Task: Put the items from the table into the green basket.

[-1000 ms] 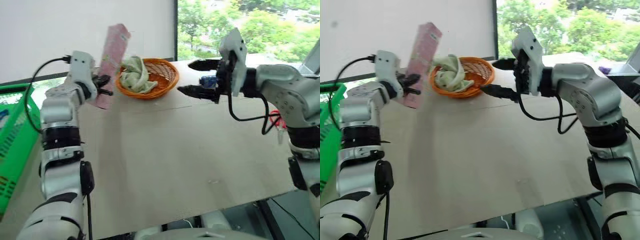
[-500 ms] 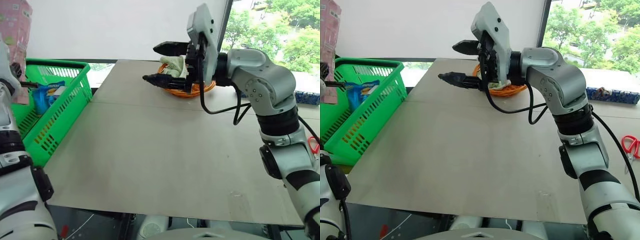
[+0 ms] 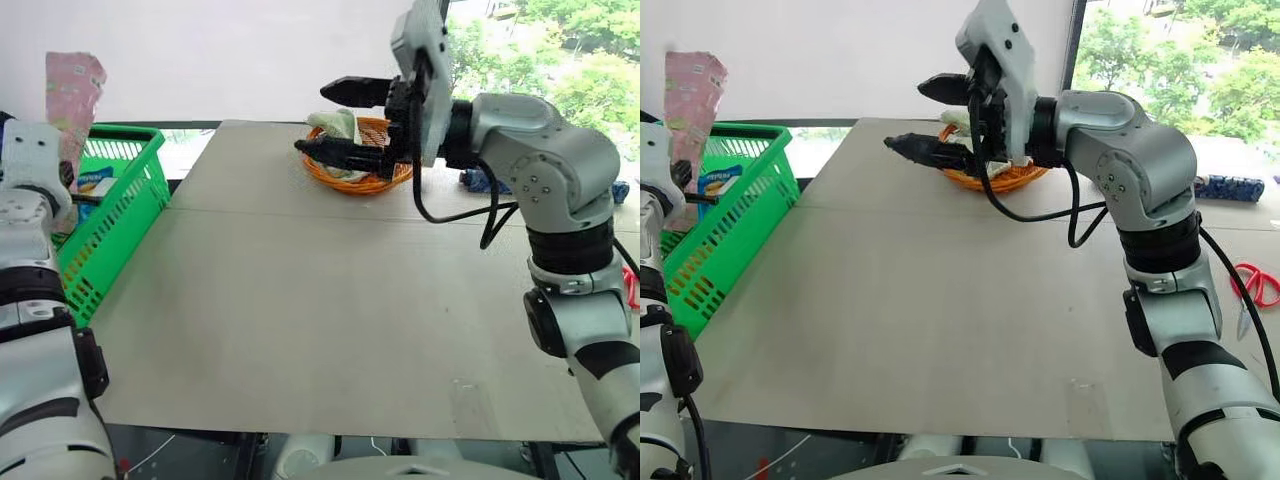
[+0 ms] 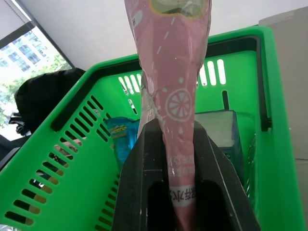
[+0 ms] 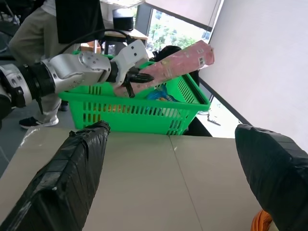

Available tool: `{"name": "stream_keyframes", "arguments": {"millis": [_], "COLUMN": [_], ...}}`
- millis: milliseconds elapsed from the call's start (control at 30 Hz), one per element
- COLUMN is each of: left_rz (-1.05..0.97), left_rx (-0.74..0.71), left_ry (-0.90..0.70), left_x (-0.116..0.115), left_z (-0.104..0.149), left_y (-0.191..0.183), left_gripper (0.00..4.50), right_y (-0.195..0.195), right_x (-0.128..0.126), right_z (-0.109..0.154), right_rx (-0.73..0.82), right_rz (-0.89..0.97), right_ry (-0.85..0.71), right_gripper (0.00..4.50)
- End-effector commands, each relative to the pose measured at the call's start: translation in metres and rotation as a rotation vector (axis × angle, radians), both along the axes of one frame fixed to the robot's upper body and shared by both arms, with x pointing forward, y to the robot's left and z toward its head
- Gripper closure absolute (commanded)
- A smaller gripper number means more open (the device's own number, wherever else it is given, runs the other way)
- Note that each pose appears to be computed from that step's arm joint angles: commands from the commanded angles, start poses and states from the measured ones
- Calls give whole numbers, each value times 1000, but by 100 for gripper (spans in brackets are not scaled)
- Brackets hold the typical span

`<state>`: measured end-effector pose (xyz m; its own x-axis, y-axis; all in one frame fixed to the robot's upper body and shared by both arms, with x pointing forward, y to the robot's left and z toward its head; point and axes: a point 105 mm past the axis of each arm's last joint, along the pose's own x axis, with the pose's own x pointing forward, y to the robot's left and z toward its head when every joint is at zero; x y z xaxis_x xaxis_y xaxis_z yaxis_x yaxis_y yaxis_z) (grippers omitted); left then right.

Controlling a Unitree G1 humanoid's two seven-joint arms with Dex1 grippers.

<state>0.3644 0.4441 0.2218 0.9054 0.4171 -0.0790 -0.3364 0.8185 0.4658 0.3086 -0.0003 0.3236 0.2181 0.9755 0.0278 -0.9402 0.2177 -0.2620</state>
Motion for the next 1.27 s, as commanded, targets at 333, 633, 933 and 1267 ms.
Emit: {"name": "stream_keyframes", "arguments": {"millis": [333,633,933,1267], "left_rz": [-24,-688,-903,-950], "left_rx": [130,-253,-551,-553], "left_ry": [-329,-405,-56,115], "left_x": [7,24,-29,-75], "left_z": [65,47,-67,-99], "left_y": [-25,-226,-314,-298], "left_gripper": [58,58,58,58], "right_y": [-31,-124,-215,-241], "right_x": [-4,21,-5,-34], "right_z": [7,-44,-109,-133], "right_rx": [45,-35,-103,-131], "right_rz": [-87,-475,-764,-878], "right_ry": [-18,34,77,114], "right_gripper": [0,0,0,0]}}
